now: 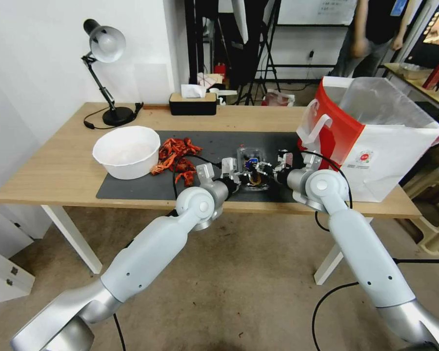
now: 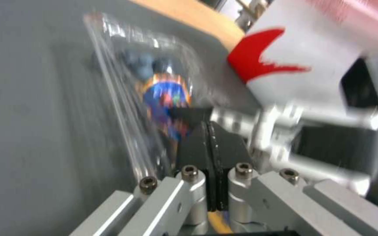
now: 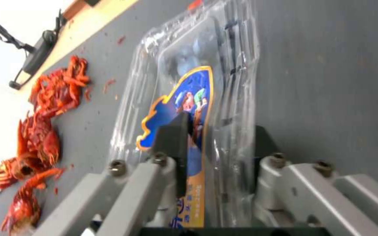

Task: Close the takeout container lid, then place the container into the takeout bag.

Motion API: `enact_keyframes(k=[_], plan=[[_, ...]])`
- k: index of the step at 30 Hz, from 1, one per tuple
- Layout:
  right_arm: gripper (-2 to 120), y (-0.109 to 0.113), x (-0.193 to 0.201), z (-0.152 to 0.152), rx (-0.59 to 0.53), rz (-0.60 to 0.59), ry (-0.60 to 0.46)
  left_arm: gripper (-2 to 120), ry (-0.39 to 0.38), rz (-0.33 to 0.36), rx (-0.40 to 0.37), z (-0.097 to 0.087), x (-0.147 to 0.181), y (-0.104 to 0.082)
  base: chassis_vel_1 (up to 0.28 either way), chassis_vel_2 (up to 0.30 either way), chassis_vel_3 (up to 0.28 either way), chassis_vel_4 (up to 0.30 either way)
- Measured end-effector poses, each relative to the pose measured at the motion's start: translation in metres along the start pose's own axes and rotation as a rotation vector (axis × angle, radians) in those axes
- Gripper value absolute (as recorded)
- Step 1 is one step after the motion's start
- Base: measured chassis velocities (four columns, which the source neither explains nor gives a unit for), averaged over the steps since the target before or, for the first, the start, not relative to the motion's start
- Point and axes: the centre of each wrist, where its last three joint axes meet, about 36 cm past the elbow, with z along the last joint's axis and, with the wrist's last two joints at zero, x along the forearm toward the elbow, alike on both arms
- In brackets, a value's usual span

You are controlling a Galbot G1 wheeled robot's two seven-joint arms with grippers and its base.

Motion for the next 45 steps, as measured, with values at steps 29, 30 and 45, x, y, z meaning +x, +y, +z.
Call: enact_keyframes(k=[29,30,45], plan=[[0,-0.007,0.017,0.0,-0.009,-0.029,-0.03,0,-0.285,0.078,-0.046,-0.003,0.083,0.034,0.0,0.0,0.0,0.0],[0,-0.006,0.018,0.0,-0.006,-0.035,-0.032,0,-0.302,0.054,-0.077,0.001,0.093,0.038,0.0,0.0,0.0,0.0],[0,0.007,0.024,0.0,0.016,-0.082,-0.057,32,-0.38,-0.196,-0.426,0.065,0.172,0.066,0.0,0.0,0.0,0.0]])
